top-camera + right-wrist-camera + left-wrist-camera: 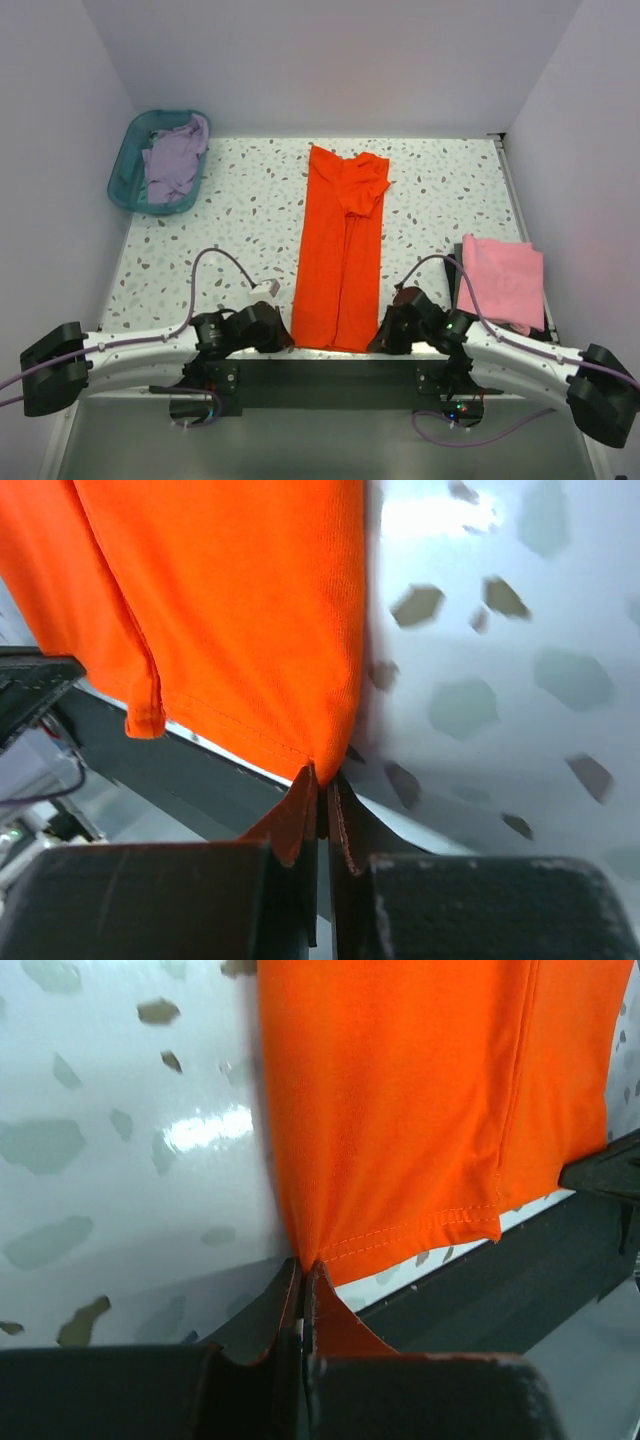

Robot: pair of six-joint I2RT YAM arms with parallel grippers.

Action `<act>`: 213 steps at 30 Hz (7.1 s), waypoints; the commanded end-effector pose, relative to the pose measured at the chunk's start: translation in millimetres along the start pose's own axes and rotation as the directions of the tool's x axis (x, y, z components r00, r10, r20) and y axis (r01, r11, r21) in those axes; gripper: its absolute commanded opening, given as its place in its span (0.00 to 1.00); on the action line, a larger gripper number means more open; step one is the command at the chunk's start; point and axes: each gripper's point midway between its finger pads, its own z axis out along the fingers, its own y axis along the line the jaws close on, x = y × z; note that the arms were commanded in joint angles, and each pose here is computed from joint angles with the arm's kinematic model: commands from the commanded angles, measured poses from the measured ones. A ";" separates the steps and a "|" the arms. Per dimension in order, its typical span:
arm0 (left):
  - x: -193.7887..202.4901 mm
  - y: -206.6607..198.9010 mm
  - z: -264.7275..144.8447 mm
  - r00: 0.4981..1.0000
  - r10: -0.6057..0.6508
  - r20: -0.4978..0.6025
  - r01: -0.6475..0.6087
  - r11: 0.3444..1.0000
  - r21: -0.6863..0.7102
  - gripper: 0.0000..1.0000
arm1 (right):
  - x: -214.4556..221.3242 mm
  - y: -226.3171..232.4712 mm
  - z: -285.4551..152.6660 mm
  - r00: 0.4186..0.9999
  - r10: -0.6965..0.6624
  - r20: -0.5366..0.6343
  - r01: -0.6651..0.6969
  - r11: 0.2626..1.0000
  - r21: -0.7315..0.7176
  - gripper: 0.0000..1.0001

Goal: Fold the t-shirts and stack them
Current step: Fold the tshirt

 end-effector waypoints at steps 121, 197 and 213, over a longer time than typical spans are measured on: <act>-300.1 -23.0 174.9 0.980 -0.041 0.196 0.067 0.989 -0.133 0.17 | -326.9 60.4 80.9 0.926 -0.179 0.332 0.094 0.962 0.258 0.17; -79.4 31.0 -24.1 0.986 -0.162 0.023 0.163 0.987 -0.007 0.58 | -60.4 6.7 2.6 0.993 -0.118 -0.033 0.120 0.989 0.091 0.48; -39.3 44.9 -5.6 0.969 -0.244 -0.042 0.243 0.970 -0.030 0.49 | -53.6 -3.5 13.9 1.000 -0.018 -0.011 0.019 0.997 0.081 0.45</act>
